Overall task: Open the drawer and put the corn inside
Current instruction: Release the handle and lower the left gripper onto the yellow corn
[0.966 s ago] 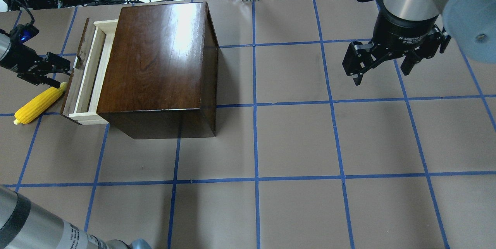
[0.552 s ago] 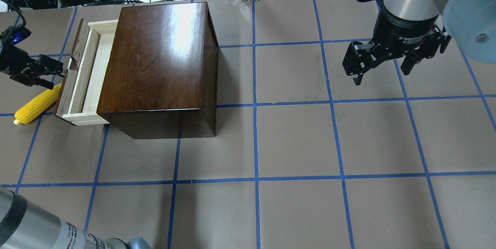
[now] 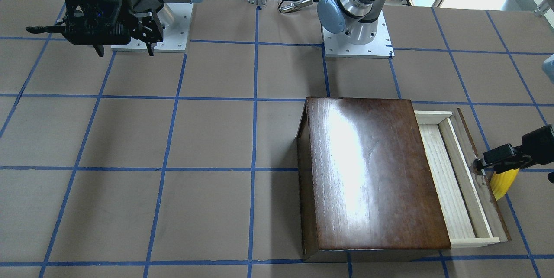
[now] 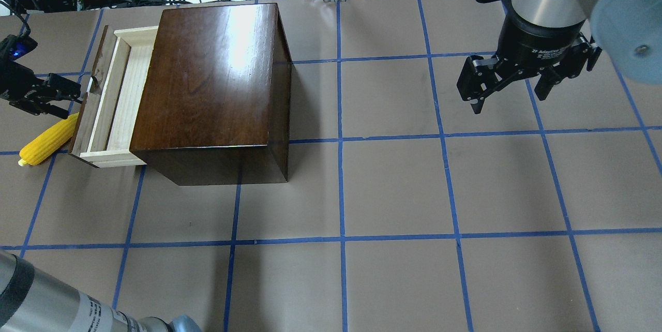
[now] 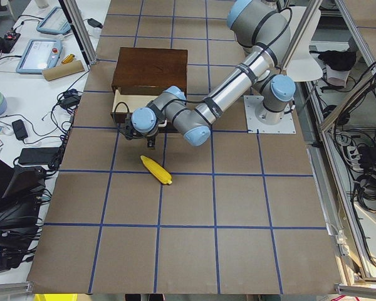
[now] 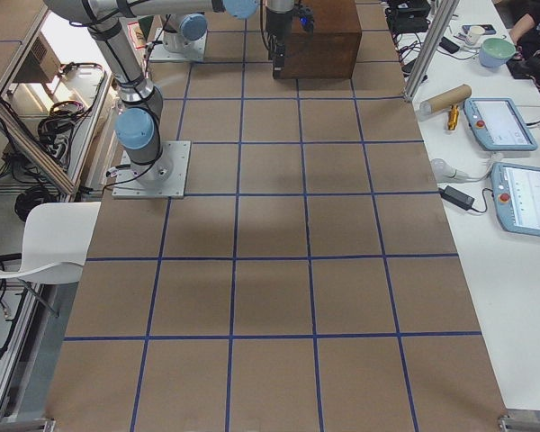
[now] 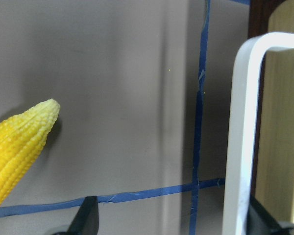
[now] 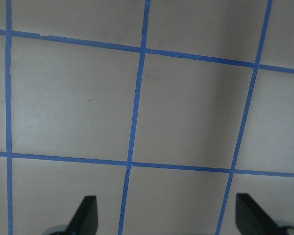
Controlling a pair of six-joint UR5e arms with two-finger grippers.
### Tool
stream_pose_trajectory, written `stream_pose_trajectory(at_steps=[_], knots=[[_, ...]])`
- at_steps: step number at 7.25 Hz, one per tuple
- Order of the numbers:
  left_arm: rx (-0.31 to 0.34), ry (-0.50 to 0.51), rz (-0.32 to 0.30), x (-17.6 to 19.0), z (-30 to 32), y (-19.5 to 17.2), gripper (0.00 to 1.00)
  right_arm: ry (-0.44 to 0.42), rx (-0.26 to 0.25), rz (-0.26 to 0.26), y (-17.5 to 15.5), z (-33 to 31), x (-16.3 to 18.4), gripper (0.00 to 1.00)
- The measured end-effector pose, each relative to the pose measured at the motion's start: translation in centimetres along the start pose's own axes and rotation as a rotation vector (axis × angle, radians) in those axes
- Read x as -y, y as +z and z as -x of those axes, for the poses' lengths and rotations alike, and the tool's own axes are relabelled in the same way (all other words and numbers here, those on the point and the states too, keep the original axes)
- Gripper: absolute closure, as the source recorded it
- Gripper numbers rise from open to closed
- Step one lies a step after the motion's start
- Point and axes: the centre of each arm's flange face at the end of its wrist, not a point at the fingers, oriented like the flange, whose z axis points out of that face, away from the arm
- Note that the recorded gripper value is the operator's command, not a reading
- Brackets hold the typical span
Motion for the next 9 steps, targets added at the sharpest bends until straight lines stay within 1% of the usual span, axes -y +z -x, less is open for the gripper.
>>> stream_pose_trajectory(at_steps=[2,3,6,8,9], knots=[[0.016,0.010,-0.017,0.0,-1.0,-1.4,0.00,0.000,0.001,0.000,0.0,0.0,0.0,0.00],[0.039,0.019,-0.022,0.0,-1.5,-2.6,0.00,-0.001,0.000,0.000,0.0,0.0,0.0,0.00],[0.188,0.049,0.007,0.3,-2.2,-6.5,0.00,-0.001,0.000,-0.001,0.0,0.0,0.0,0.00],[0.277,0.062,0.044,0.3,-1.4,-7.1,0.00,0.000,0.001,-0.001,-0.1,0.0,0.0,0.00],[0.323,0.087,0.054,0.6,-0.5,-6.9,0.00,0.000,0.000,-0.001,0.0,0.0,0.0,0.00]])
